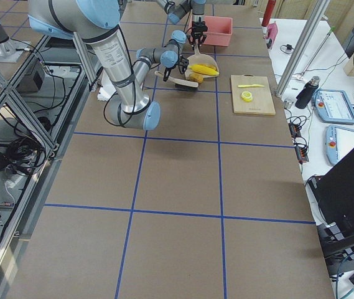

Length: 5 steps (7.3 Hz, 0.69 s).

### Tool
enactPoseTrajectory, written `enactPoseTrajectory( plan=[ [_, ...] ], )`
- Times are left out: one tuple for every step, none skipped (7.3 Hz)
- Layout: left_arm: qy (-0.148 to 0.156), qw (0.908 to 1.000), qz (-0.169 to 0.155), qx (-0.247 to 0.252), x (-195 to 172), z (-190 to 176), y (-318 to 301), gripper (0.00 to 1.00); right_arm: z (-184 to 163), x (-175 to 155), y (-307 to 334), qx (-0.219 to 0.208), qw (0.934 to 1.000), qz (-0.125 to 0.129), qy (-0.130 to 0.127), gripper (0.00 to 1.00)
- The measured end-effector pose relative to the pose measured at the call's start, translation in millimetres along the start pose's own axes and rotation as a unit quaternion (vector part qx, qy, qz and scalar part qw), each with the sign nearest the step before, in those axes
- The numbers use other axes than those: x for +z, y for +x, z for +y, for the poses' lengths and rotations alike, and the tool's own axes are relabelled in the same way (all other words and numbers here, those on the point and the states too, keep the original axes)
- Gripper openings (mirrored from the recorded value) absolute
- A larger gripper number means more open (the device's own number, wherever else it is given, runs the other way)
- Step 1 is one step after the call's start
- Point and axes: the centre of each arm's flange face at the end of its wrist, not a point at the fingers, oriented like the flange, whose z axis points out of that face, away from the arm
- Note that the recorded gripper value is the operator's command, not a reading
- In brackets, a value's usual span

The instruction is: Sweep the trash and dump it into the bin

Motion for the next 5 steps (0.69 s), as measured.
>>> enactPoseTrajectory(
  plan=[
    [0.0, 1.0, 0.0, -0.002, 0.1, -0.2, 0.0, 0.0, 0.5, 3.6, -9.8, -0.01, 1.0, 0.002, -0.001, 0.0],
    [0.0, 1.0, 0.0, -0.002, 0.4, -0.2, 0.2, 0.0, 4.6, 3.6, -18.4, -0.018, 0.9998, -0.001, -0.003, 0.0],
    [0.0, 1.0, 0.001, 0.0, 0.7, -0.5, 0.6, 0.0, 10.3, 2.3, -26.0, -0.024, 0.9997, -0.006, -0.005, 0.0],
    [0.0, 1.0, 0.001, 0.002, 0.9, -0.8, 0.9, 0.0, 16.7, 0.6, -33.4, -0.03, 0.9995, -0.012, -0.006, 0.0],
    [0.001, 1.0, 0.001, 0.004, 0.9, -1.7, 1.1, 0.0, 21.6, 0.2, -39.3, -0.038, 0.999, -0.021, -0.006, 0.0]
  ],
)
